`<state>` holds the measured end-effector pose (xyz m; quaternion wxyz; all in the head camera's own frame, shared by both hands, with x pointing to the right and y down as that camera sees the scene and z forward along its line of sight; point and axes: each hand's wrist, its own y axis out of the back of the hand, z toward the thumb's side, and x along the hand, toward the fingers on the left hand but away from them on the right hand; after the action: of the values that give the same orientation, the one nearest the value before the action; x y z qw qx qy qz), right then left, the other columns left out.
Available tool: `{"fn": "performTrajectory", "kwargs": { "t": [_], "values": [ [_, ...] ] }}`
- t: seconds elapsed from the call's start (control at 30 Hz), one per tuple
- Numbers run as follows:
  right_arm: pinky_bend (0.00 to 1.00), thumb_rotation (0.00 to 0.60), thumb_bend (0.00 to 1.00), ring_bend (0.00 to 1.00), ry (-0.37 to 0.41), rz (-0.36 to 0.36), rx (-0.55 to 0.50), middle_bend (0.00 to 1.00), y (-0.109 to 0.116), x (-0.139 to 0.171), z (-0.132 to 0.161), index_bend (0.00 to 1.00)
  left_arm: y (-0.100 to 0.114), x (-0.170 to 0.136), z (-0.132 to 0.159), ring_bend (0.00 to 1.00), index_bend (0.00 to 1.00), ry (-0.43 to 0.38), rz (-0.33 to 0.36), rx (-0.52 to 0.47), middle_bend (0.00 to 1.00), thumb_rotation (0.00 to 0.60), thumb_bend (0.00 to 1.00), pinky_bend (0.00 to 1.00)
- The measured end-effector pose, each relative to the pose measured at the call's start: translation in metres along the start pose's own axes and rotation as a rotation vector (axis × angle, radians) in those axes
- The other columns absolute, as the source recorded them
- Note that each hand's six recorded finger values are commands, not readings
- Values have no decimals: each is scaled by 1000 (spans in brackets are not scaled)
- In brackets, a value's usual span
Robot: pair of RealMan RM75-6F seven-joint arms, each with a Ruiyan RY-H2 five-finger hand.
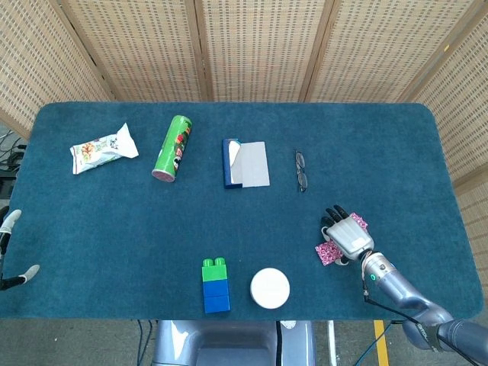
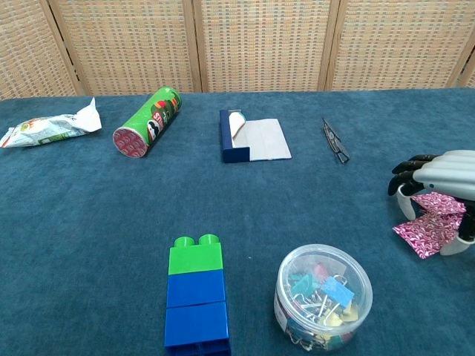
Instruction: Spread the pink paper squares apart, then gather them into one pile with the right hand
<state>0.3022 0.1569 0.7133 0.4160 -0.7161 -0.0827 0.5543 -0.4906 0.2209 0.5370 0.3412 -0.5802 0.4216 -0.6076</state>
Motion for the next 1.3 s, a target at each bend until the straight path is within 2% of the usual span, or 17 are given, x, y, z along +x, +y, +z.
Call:
{"fn": "performTrajectory", "kwargs": {
  "t": [0.53,0.97,1.3],
  "values": [
    [0,600,103,0,-28,-48,20,206,28,1,-16,460,0,0,2,0,35,-2,0,1,0,600,163,0],
    [0,600,105,0,-28,-22,39,205,28,-1,-22,460,2,-2,3,0,35,-2,5,0,0,600,163,0],
    [0,600,77,0,-76,-23,30,205,26,-15,-40,460,3,-4,-1,0,35,7,6,0,0,600,163,0]
  ]
}}
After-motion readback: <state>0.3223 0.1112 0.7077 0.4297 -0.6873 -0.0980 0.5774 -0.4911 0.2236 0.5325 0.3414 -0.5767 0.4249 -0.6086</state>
